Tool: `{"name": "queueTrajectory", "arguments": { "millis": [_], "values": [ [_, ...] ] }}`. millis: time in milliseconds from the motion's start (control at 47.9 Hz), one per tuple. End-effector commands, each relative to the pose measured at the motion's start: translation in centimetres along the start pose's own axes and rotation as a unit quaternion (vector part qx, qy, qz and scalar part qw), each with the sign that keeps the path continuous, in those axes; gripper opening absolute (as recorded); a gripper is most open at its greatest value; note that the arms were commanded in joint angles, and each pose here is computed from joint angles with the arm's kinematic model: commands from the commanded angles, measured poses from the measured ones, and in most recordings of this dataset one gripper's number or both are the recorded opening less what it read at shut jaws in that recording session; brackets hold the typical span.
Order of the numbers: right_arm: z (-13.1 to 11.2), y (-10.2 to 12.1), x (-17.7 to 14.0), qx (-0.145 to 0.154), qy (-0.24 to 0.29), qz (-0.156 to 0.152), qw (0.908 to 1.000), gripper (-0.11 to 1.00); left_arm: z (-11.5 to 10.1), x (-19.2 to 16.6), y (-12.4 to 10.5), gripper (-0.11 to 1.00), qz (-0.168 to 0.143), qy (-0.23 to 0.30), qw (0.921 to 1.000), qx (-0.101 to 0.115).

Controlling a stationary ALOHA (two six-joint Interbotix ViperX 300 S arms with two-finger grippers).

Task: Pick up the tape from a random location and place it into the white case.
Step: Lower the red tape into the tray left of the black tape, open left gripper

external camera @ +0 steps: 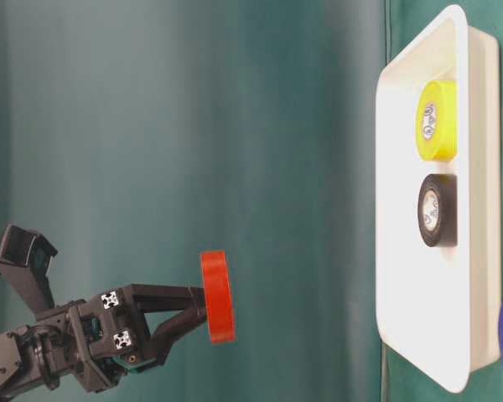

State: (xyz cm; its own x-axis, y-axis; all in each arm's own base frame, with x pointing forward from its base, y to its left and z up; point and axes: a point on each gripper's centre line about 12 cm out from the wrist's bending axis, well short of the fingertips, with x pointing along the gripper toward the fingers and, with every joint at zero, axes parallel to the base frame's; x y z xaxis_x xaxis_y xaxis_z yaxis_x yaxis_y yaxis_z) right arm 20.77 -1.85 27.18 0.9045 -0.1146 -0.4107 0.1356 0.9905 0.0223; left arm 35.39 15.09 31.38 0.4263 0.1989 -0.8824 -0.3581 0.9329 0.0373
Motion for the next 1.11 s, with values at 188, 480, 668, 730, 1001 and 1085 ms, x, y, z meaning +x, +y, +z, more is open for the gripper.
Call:
{"name": "queueTrajectory", "arguments": {
  "millis": [188, 480, 668, 730, 1001, 1085],
  "values": [
    [0.8, 0.1, -0.1, -0.003, -0.011, 0.001, 0.9999, 0.85, 0.4, -1.0, 0.2, 0.21, 0.003, -0.018, 0.9998, -0.002],
    [0.8, 0.1, -0.1, -0.001, -0.011, 0.001, 0.9999, 0.85, 0.4, -1.0, 0.2, 0.21, 0.003, -0.018, 0.9998, -0.002],
    [0.8, 0.0, -0.1, -0.002, -0.011, 0.001, 0.9999, 0.85, 0.5, -1.0, 0.2, 0.21, 0.003, -0.021, 0.9998, -0.002],
    [0.8, 0.1, -0.1, -0.001, -0.01, 0.001, 0.9999, 0.85, 0.5, -0.9, 0.2, 0.21, 0.003, -0.02, 0.9998, -0.002],
    [0.8, 0.1, -0.1, -0.002, -0.011, 0.001, 0.9999, 0.85, 0.3, -0.6, 0.2, 0.21, 0.002, -0.02, 0.9998, -0.002],
    [0.8, 0.1, -0.1, -0.003, -0.011, 0.001, 0.9999, 0.85, 0.1, 0.0, 0.1, 0.21, 0.003, -0.024, 0.9997, -0.001]
  ]
}}
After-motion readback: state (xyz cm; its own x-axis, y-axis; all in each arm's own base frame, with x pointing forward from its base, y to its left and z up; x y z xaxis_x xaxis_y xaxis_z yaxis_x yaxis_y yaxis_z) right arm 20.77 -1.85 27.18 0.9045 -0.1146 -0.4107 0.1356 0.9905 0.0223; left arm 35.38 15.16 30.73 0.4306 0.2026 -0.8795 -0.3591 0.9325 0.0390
